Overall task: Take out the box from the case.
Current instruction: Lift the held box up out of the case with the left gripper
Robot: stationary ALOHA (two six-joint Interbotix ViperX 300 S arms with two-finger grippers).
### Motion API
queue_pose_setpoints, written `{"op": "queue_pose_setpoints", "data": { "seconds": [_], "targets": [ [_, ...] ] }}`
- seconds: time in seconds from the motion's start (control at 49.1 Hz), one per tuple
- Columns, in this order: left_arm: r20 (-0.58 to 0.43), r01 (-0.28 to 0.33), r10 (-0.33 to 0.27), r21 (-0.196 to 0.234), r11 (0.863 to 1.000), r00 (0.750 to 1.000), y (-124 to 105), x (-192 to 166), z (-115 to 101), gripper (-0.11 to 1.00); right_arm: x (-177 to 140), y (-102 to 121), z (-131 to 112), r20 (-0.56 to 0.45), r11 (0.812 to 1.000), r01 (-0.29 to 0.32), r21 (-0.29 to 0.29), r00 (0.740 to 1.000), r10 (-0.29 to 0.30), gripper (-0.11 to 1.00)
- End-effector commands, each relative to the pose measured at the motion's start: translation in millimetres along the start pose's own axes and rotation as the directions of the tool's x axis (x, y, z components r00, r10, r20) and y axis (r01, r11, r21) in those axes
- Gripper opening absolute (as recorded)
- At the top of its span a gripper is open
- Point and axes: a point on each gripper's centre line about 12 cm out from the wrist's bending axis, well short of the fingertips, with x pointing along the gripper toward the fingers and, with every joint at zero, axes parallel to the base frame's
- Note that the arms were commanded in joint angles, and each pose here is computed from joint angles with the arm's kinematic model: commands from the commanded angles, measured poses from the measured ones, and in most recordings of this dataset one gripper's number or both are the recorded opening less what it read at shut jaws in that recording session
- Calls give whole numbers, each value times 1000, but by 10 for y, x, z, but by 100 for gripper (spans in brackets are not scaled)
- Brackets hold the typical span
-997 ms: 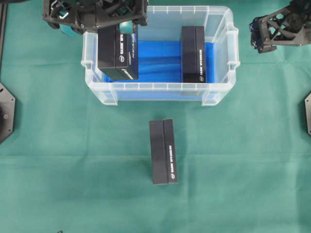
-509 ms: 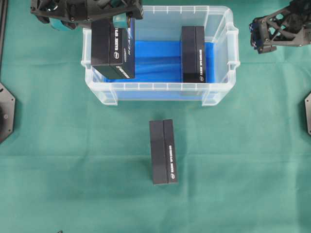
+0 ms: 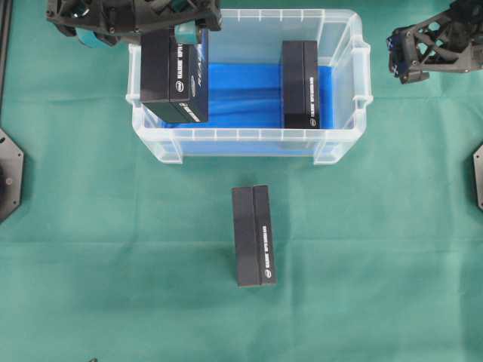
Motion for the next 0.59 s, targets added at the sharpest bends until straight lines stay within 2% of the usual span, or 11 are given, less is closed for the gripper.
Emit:
{"op": "queue_pose_setpoints", "data": {
  "seconds": [0.0, 0.57],
  "targets": [
    [16, 49, -49, -5, 999, 999, 10, -174, 26, 60, -50, 25, 8, 9, 1000, -20, -1, 1000, 20, 93],
    [18, 49, -49, -5, 999, 999, 10, -174, 28, 60, -50, 24, 9, 10, 1000, -20, -5, 1000, 20, 93]
  ]
}}
